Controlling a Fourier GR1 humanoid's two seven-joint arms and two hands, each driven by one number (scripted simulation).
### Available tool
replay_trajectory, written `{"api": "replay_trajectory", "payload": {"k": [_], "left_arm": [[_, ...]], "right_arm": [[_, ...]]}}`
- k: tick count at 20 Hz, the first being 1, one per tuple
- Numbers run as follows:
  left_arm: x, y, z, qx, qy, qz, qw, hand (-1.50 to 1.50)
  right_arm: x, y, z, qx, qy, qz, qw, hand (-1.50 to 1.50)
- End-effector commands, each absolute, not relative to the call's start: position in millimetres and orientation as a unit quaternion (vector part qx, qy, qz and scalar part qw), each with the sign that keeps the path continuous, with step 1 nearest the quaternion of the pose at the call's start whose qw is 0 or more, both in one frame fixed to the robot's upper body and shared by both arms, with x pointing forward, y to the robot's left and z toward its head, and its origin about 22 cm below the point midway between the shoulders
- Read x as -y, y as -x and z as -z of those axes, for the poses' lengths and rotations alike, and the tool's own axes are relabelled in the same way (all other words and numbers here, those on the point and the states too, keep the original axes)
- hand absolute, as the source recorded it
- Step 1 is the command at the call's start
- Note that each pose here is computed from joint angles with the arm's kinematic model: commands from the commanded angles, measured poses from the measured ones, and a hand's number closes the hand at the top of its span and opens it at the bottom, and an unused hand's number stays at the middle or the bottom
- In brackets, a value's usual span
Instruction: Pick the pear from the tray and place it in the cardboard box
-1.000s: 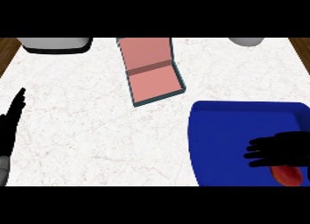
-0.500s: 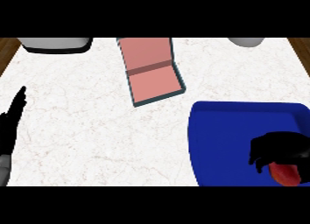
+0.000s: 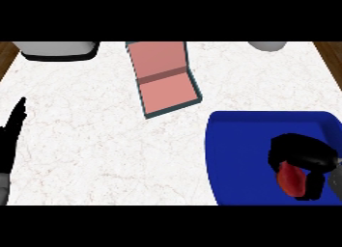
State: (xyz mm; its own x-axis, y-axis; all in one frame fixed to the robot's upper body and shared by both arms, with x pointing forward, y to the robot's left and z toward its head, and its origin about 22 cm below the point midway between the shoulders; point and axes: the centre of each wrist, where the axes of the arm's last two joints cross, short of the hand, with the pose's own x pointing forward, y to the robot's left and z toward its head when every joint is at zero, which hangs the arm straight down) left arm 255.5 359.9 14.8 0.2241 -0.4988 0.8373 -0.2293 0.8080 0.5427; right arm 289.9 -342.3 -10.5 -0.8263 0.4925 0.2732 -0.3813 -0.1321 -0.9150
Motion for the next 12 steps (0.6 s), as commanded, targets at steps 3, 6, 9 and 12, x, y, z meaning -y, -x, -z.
{"api": "replay_trajectory", "payload": {"k": [3,6,9,12], "left_arm": [[-375,-244,-9,0.595,-0.318,0.070,0.735,0.00],[-378,-242,-8,0.588,-0.326,0.065,0.738,0.00],[-378,-237,-6,0.589,-0.321,0.077,0.738,0.00],[-374,-236,-4,0.596,-0.311,0.079,0.736,0.00]], "right_arm": [[376,-278,33,0.546,0.263,-0.564,0.561,1.50],[364,-290,30,0.533,0.372,-0.472,0.596,1.50],[345,-307,11,0.524,0.449,-0.401,0.603,1.50],[300,-328,-20,0.570,0.493,-0.343,0.560,1.50]]}}
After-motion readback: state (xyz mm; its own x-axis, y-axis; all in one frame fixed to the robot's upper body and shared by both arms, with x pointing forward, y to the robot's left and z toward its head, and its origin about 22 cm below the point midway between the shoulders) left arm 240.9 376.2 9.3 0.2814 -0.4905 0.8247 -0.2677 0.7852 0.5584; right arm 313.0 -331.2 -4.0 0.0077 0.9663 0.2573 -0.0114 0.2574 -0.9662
